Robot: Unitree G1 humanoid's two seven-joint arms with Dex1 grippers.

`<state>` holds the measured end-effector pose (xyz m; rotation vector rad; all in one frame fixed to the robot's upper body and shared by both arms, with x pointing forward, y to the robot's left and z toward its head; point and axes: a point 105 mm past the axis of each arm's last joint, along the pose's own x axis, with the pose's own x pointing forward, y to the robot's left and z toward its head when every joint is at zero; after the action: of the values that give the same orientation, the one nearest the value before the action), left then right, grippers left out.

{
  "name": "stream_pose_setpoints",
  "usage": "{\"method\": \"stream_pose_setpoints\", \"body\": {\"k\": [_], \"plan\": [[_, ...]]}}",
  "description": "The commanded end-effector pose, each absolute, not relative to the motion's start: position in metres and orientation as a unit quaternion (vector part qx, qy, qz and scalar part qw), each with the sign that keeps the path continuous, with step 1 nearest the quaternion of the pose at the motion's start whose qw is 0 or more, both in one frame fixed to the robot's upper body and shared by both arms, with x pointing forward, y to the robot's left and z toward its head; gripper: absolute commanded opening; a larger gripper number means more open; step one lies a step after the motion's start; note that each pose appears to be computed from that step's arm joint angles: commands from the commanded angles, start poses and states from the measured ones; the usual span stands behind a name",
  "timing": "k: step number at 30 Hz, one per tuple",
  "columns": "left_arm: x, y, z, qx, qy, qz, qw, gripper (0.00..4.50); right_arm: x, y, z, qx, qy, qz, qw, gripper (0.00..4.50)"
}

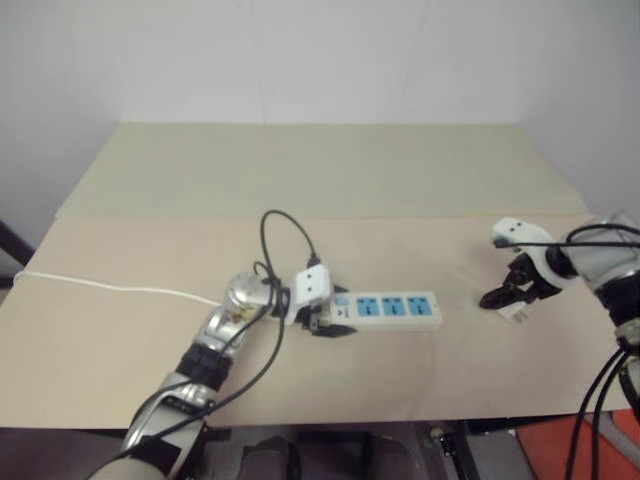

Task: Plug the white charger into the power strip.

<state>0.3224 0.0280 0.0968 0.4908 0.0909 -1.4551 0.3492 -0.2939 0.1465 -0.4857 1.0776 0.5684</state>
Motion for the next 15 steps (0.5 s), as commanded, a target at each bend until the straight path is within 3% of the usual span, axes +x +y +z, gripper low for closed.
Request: {"method": "stream_pose_setpoints", "body": {"k": [1,10,13,15], "plan": [[0.314,0.024,0.092,0.212,0.046,-0.670,0.710,3.34,0.352,-0.298,0.153,-0.238,0.501,0.266,0.789,4.50],[0.313,0.030,0.091,0.213,0.050,-0.663,0.716,3.34,0.352,-0.299,0.144,-0.248,0.521,0.275,0.769,4.50],[0.312,0.031,0.090,0.213,0.051,-0.662,0.717,3.34,0.354,-0.299,0.144,-0.247,0.518,0.274,0.772,3.92],[0.311,0.032,0.090,0.213,0.053,-0.662,0.717,3.34,0.355,-0.298,0.143,-0.251,0.519,0.275,0.770,3.20]]}}
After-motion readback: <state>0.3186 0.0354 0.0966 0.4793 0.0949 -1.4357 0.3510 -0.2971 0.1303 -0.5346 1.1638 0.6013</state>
